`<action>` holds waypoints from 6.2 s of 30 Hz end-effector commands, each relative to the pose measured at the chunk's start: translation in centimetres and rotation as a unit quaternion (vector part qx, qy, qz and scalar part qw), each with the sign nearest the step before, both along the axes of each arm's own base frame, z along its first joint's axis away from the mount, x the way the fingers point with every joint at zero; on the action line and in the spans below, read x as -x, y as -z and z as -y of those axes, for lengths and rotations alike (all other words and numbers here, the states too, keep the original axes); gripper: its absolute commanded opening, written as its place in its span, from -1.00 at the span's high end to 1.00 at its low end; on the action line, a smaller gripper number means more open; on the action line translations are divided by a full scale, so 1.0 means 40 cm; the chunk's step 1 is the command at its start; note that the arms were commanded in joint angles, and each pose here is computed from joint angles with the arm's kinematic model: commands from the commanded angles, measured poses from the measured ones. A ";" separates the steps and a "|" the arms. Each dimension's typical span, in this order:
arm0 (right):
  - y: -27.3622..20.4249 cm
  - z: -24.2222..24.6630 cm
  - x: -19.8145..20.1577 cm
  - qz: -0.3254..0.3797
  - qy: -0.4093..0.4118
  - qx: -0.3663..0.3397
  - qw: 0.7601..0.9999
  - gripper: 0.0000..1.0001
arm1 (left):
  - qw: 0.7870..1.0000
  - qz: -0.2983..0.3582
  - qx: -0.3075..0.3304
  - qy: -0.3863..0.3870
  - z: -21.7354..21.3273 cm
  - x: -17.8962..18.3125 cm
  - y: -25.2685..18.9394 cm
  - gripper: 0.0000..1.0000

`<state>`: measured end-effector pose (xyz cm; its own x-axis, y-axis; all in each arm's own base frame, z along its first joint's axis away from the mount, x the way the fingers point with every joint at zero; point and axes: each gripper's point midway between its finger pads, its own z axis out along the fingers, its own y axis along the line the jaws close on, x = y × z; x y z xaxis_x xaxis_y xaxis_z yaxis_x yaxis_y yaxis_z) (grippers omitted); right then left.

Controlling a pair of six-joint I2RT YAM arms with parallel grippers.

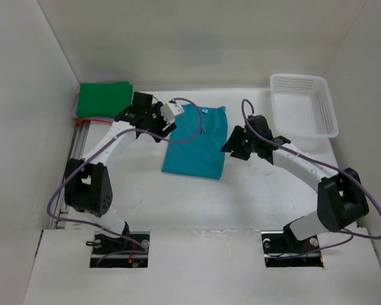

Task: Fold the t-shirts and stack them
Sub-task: Grab one side of the 2/3 rectangular tshirt with both arms, then fold the long partially folded tshirt into a neat square, then smooth out wrinkles on the folded tshirt

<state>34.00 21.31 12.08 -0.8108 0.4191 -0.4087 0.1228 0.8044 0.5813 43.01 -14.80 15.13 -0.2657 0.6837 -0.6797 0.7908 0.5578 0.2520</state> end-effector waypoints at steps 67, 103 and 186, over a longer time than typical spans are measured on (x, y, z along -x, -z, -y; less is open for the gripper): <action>-0.080 -0.061 0.477 -0.092 -0.066 -0.076 0.991 1.00 | 0.945 -0.293 -0.079 0.126 0.030 0.584 0.030 0.87; -0.044 -0.003 -0.138 0.014 -0.016 -0.063 0.998 0.25 | 0.989 -0.110 -0.020 -0.095 0.035 -0.051 0.020 0.19; 0.068 -0.052 0.232 -0.031 -0.018 -0.038 0.999 0.75 | 0.957 -0.274 0.093 -0.006 0.111 0.446 0.074 -0.06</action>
